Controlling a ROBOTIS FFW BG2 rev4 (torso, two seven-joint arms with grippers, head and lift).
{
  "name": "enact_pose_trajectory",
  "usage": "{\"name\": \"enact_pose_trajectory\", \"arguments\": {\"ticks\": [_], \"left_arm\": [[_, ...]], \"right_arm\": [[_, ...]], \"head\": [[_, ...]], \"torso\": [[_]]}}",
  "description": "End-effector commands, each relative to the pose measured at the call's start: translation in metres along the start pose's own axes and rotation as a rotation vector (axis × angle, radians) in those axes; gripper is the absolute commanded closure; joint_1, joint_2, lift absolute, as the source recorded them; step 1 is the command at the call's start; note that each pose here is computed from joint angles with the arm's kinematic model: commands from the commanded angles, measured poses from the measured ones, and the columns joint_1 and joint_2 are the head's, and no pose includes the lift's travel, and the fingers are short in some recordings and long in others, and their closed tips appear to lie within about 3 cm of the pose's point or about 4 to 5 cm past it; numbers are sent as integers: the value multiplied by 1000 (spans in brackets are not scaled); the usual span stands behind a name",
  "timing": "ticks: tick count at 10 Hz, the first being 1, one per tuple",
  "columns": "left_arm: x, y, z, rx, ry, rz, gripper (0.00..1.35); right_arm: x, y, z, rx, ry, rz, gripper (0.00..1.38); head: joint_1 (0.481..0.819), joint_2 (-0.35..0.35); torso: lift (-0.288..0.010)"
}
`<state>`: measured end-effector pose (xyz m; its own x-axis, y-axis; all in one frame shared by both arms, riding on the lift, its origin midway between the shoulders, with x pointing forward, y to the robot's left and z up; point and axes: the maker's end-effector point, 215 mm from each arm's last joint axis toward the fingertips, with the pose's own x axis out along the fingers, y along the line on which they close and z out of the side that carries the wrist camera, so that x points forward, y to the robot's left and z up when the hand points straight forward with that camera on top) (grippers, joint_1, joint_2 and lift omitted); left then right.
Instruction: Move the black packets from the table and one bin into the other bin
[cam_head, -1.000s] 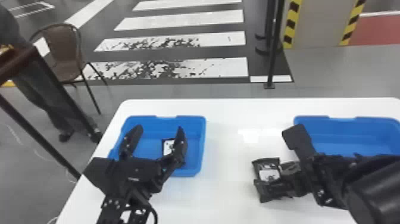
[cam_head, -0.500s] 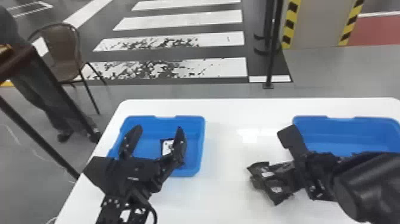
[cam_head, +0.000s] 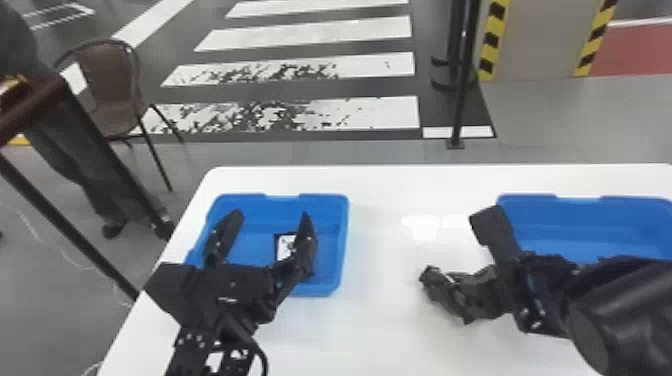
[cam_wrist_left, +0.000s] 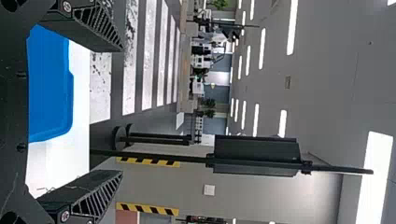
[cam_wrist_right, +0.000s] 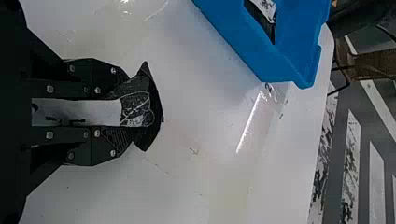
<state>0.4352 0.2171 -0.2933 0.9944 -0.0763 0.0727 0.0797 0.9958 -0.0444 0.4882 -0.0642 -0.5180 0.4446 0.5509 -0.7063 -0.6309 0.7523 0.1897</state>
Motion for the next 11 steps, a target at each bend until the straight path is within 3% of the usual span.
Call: {"name": "enact_pose_trajectory", "arguments": {"ticks": [1, 3, 5, 8, 10, 11], "left_arm": [[0, 0, 0, 1, 0, -1, 96], [-1, 1, 0, 2, -1, 0, 96], [-2, 2, 0, 5, -1, 1, 96], [-3, 5, 0, 7, -3, 7, 96], [-3, 5, 2, 7, -8, 6, 96], [-3, 5, 3, 10, -13, 5, 96]], "right_arm": [[-14, -5, 24, 2, -91, -18, 1145], [-48, -26, 67, -2, -250, -84, 1145], [-113, -77, 93, 0, -376, -250, 1145], [-165, -178, 39, 100, -322, -477, 1145], [-179, -208, 27, 124, -338, -533, 1127], [-185, -216, 31, 121, -386, -536, 923]], "head": [[695, 184], [695, 174], [695, 151], [695, 16], [695, -60], [695, -84]], "torso": [[-110], [-110], [-110], [-110], [-110], [-110]]}}
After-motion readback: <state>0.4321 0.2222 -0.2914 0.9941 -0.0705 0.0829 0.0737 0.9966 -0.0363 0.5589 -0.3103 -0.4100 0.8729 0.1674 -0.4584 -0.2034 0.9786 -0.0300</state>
